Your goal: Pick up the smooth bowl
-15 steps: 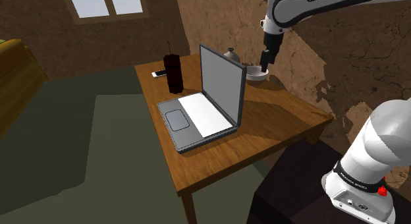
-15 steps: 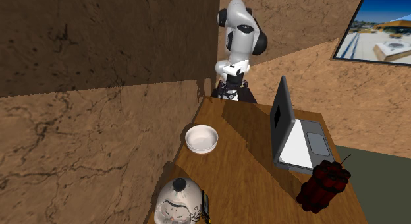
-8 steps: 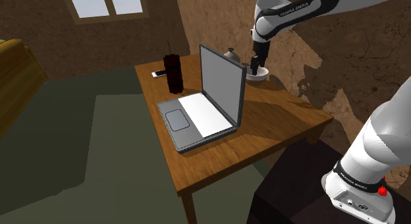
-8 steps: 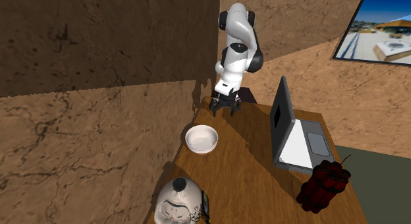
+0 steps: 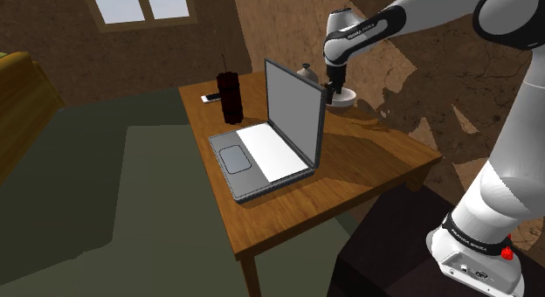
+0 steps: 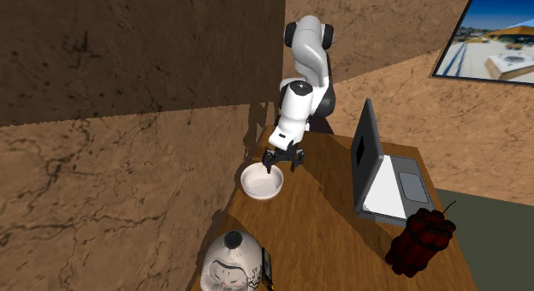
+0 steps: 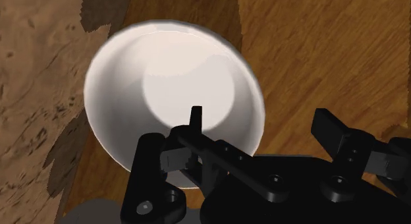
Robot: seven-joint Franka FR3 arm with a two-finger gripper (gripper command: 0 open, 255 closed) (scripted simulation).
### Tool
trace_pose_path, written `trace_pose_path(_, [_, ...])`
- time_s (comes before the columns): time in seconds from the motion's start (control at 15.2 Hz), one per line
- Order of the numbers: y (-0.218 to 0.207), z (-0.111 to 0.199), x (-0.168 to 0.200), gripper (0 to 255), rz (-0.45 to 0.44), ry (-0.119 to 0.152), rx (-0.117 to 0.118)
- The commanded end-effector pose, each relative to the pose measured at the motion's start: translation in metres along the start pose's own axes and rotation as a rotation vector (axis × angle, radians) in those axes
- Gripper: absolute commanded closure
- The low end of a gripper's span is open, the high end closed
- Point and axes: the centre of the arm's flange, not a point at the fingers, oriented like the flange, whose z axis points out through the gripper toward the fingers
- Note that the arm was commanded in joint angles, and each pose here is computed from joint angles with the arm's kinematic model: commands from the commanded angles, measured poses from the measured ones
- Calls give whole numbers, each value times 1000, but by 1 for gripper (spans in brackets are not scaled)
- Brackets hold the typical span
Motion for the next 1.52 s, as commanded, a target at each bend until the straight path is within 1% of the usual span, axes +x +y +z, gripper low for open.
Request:
trace_pose_path(0.0, [1, 10, 2, 0, -1, 0, -1])
trace_pose_path(0.26, [-2, 31, 1, 0, -1, 0, -1])
trace_pose_path(0.4, [-2, 34, 1, 0, -1, 0, -1])
trace_pose_path(0.46, [-2, 34, 1, 255, -1, 0, -1])
trace_pose_path(1.06, [-2, 34, 1, 255, -1, 0, -1])
trace_pose_path(1.45, [2, 2, 2, 255, -1, 0, -1])
